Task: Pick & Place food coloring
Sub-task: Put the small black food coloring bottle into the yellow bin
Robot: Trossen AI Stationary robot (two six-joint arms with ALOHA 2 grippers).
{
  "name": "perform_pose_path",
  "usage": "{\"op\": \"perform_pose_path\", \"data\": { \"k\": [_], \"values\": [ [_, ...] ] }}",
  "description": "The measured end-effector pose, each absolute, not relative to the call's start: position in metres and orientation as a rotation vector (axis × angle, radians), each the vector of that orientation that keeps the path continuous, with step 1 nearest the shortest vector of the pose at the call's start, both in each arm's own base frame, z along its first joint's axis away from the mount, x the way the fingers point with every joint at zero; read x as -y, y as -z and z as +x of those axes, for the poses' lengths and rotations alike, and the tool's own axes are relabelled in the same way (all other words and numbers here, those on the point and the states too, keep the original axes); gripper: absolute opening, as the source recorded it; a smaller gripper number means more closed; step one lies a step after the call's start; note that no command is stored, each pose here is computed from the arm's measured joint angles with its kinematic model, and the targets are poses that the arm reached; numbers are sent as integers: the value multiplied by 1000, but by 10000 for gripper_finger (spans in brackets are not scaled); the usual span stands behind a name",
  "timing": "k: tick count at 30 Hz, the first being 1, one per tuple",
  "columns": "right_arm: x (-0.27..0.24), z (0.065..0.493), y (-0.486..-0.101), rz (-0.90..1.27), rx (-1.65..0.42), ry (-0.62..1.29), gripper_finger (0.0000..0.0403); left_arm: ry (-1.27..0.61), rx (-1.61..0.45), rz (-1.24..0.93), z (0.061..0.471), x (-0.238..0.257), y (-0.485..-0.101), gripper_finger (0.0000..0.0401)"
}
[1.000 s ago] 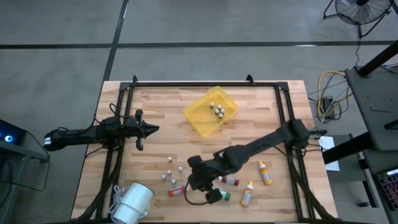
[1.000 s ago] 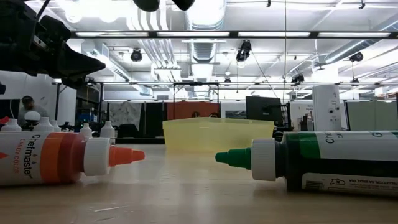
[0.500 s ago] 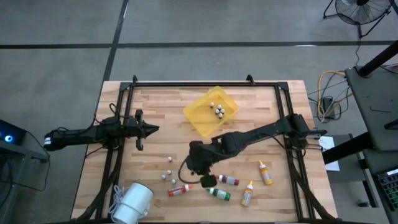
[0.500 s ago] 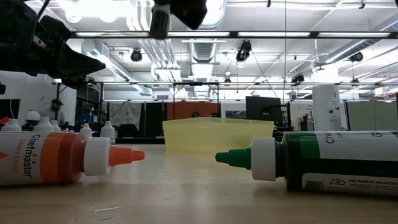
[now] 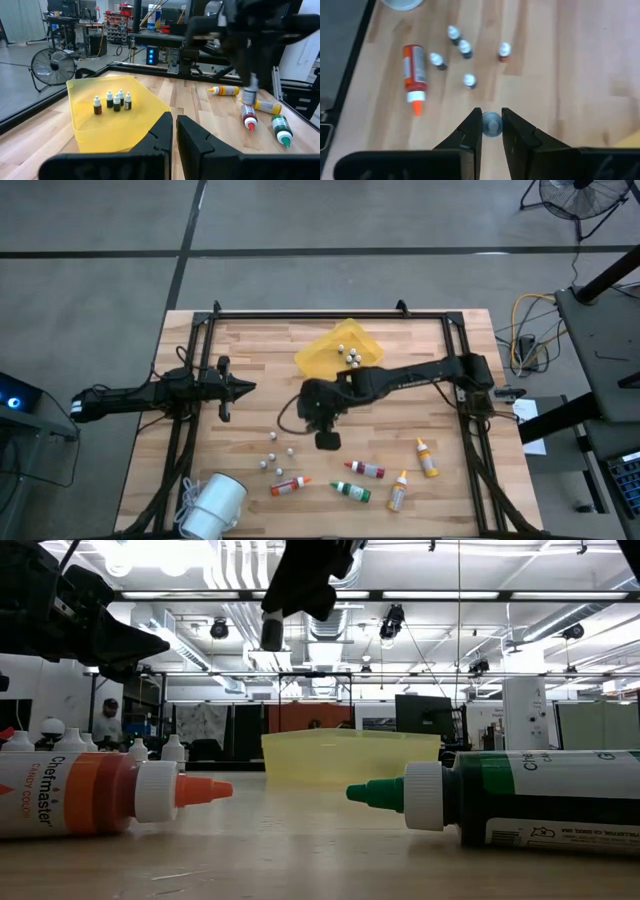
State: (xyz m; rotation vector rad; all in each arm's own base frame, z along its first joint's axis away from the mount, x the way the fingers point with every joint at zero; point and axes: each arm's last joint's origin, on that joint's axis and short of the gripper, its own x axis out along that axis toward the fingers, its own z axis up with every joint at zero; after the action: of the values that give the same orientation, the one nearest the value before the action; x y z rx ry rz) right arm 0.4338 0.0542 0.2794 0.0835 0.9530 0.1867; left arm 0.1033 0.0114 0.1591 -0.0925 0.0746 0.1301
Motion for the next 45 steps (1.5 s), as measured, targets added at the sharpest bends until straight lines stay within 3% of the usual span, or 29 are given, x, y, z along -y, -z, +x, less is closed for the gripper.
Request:
{"op": "perform_pose_path", "data": {
  "k": [21, 45],
  "values": [
    [56, 395, -328, 23, -915, -33, 48, -129, -75, -92, 103, -11, -159, 0],
    [107, 381, -319, 69, -966, 168, 48, -129, -75, -92, 103, -11, -159, 0]
  ]
}}
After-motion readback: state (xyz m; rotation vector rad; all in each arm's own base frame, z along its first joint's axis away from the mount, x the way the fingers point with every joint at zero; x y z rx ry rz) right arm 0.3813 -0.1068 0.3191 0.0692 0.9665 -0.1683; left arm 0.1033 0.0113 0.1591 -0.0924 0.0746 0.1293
